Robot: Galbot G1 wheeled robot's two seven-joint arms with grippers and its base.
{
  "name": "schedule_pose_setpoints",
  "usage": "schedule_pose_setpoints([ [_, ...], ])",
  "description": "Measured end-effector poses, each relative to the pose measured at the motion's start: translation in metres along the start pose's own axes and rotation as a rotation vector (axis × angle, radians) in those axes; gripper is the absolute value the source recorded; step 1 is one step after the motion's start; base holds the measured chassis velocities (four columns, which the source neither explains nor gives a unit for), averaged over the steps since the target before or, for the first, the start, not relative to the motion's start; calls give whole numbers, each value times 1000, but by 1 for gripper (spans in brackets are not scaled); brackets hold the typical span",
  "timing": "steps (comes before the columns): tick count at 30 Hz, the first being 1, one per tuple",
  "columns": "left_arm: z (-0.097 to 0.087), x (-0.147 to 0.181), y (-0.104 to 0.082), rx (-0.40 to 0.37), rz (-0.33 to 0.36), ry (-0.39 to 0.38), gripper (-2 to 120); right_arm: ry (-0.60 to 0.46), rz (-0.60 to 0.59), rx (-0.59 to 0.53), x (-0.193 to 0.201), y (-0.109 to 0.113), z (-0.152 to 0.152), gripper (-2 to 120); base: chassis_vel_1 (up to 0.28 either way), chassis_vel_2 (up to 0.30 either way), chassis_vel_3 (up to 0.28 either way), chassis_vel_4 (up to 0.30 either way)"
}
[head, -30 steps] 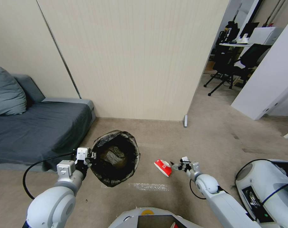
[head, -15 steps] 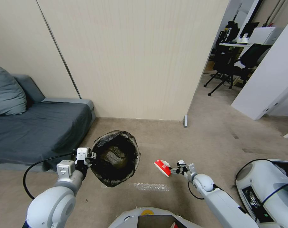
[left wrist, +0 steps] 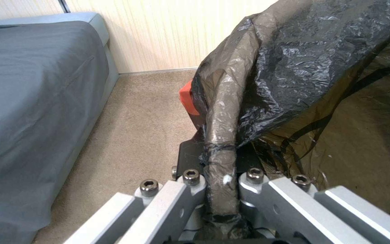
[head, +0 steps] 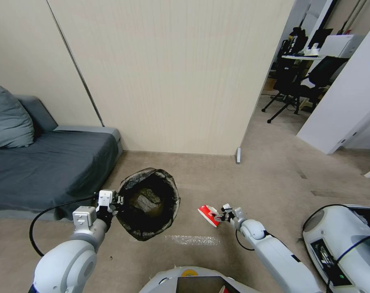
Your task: Pick up the trash bin, then pick up the garbage from the floor and place it into the trash bin.
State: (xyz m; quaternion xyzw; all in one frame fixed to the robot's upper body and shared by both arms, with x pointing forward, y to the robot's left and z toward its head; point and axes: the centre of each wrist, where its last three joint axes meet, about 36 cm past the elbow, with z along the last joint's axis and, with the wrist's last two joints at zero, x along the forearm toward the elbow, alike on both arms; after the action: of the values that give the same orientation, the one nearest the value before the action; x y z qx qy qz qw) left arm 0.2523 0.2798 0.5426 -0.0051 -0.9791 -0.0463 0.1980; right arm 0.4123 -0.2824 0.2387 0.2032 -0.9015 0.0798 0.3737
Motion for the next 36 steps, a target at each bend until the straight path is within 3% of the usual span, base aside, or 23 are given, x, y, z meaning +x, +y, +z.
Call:
schedule_pose_setpoints([
  [23, 1, 0, 0, -7, 7, 8, 1, 22, 2, 17, -40, 23, 9, 100, 0, 0, 0, 0],
  [36, 0, 0, -1, -8, 14, 4, 1, 35, 9, 14, -52, 22, 10, 100, 0, 0, 0, 0],
])
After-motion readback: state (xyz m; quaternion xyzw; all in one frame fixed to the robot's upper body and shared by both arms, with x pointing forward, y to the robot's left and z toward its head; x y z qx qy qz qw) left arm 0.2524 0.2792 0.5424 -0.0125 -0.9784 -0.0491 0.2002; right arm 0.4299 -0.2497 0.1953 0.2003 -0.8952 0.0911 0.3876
